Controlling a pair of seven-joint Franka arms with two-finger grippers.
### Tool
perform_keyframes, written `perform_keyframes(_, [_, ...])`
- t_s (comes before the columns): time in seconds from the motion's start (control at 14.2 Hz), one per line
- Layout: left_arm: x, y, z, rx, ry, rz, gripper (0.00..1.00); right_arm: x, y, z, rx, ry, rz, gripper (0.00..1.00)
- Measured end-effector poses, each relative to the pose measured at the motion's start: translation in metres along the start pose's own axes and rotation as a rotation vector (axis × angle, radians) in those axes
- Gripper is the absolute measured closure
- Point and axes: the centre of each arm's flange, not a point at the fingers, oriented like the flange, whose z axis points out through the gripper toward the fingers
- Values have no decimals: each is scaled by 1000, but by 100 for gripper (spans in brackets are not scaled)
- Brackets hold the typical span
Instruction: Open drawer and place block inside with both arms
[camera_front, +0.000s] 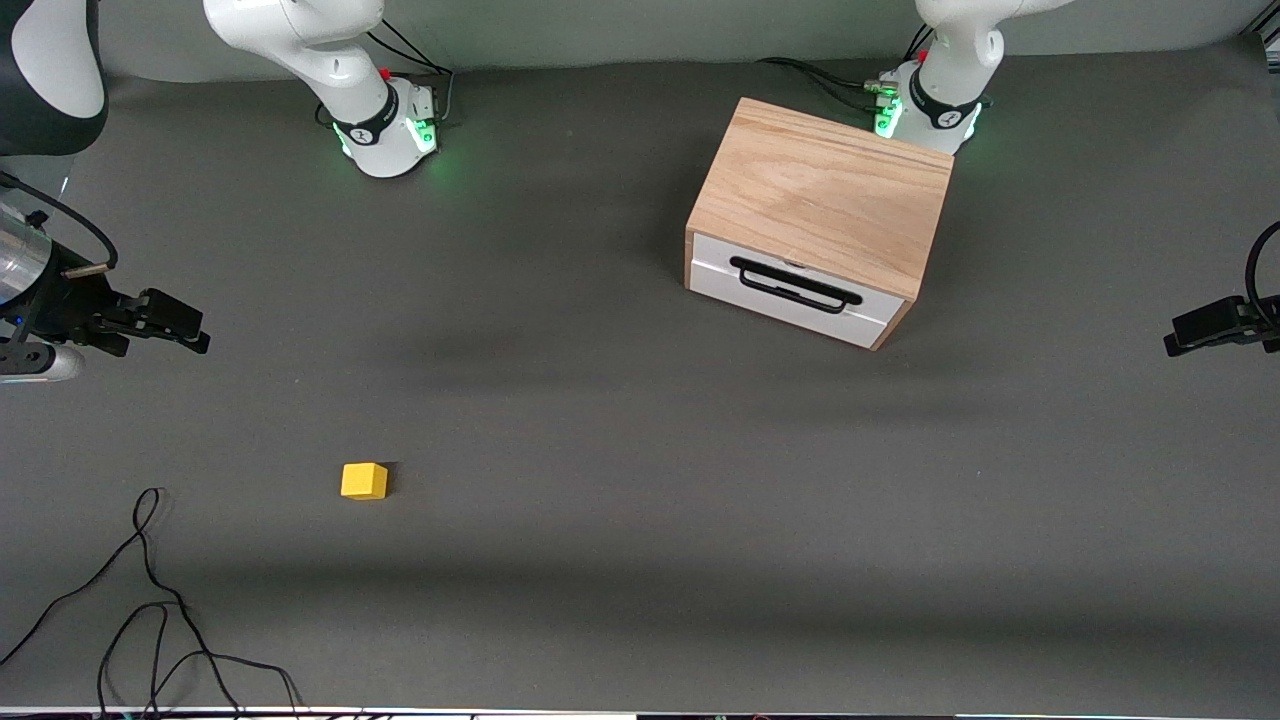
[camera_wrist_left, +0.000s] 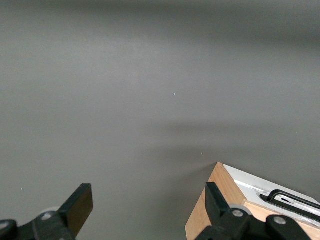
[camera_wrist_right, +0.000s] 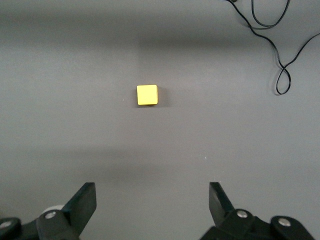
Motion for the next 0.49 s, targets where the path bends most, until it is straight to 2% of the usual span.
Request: perform_keyframes(0.49, [0, 0, 0, 0, 0, 0, 0, 0, -1, 0, 5, -1, 1, 0])
